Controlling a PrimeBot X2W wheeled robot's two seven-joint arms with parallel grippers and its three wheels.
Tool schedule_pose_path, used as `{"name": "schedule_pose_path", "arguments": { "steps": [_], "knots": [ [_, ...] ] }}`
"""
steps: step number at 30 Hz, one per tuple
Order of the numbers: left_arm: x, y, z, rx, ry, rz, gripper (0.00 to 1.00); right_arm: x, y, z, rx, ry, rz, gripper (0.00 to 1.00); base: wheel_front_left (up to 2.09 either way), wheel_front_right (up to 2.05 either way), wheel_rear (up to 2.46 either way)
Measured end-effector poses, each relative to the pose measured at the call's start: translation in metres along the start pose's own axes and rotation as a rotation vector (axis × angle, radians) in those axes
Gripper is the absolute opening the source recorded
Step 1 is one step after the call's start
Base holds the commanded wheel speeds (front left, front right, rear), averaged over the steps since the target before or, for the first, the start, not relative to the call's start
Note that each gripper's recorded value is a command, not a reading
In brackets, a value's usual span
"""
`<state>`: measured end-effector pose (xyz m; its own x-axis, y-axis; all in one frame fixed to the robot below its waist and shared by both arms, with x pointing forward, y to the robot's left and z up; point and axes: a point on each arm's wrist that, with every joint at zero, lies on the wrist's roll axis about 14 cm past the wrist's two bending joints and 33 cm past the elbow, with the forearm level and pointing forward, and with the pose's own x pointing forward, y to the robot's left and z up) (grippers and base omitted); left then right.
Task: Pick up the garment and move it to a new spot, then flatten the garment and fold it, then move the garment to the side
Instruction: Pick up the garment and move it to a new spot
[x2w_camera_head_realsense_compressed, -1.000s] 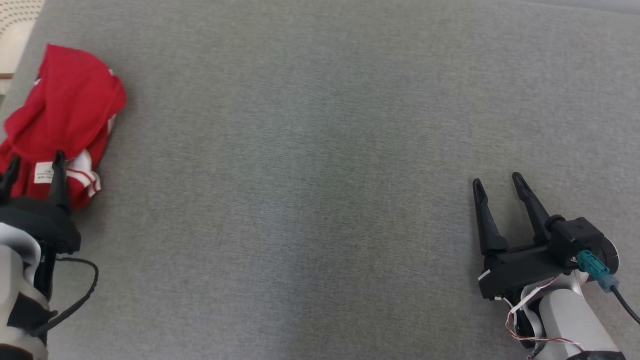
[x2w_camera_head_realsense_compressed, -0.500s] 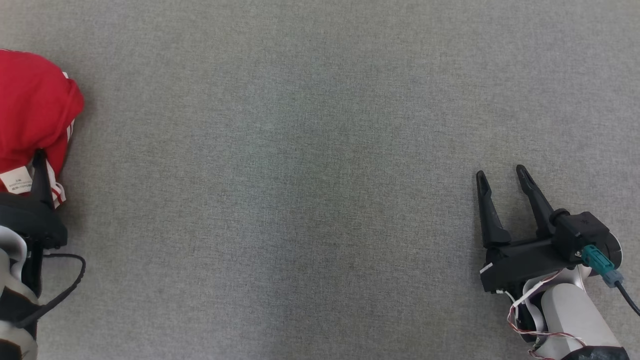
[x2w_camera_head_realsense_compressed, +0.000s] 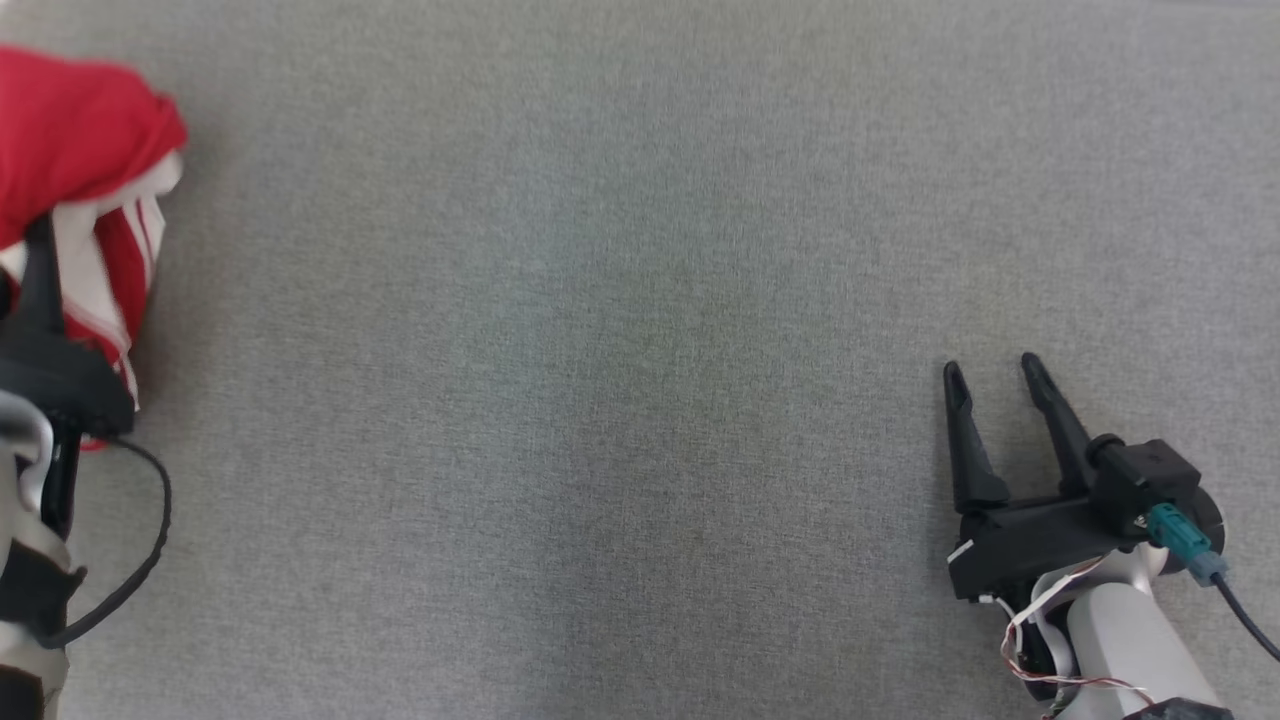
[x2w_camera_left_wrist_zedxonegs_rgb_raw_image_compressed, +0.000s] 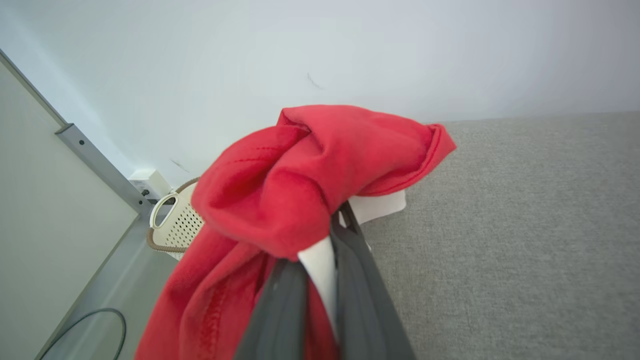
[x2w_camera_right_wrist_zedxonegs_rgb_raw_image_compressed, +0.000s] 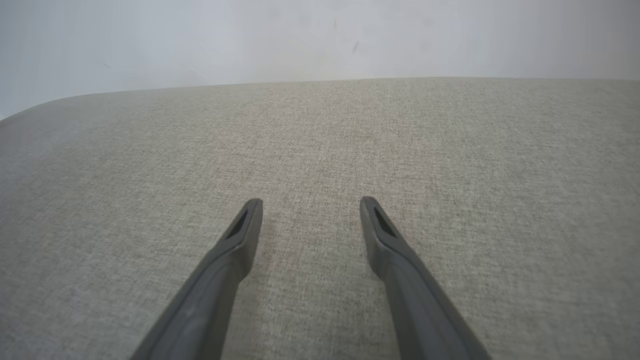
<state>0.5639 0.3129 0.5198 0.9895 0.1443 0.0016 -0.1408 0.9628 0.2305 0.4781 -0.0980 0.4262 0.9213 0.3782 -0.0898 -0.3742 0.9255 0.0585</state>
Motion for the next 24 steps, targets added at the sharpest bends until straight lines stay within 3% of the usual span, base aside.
{"name": "schedule_pose_path", "arguments": {
  "steps": [9, 17, 24],
  "knots": [
    [-0.007, -0.039, 0.095, 0.064, -0.252, -0.152, 0.00, -0.005, 0.018, 0.022, 0.036, -0.049, 0.008, 1.00, 0.00, 0.00, 0.00],
    [-0.033, -0.127, 0.174, 0.038, -0.469, -0.385, 0.00, -0.024, 0.017, 0.032, 0.064, -0.067, -0.032, 1.00, 0.00, 0.00, 0.00],
    [-0.064, -0.198, 0.207, -0.125, -0.543, -0.551, 0.00, -0.047, 0.007, 0.034, 0.076, -0.065, -0.094, 1.00, 0.00, 0.00, 0.00]
  ]
}}
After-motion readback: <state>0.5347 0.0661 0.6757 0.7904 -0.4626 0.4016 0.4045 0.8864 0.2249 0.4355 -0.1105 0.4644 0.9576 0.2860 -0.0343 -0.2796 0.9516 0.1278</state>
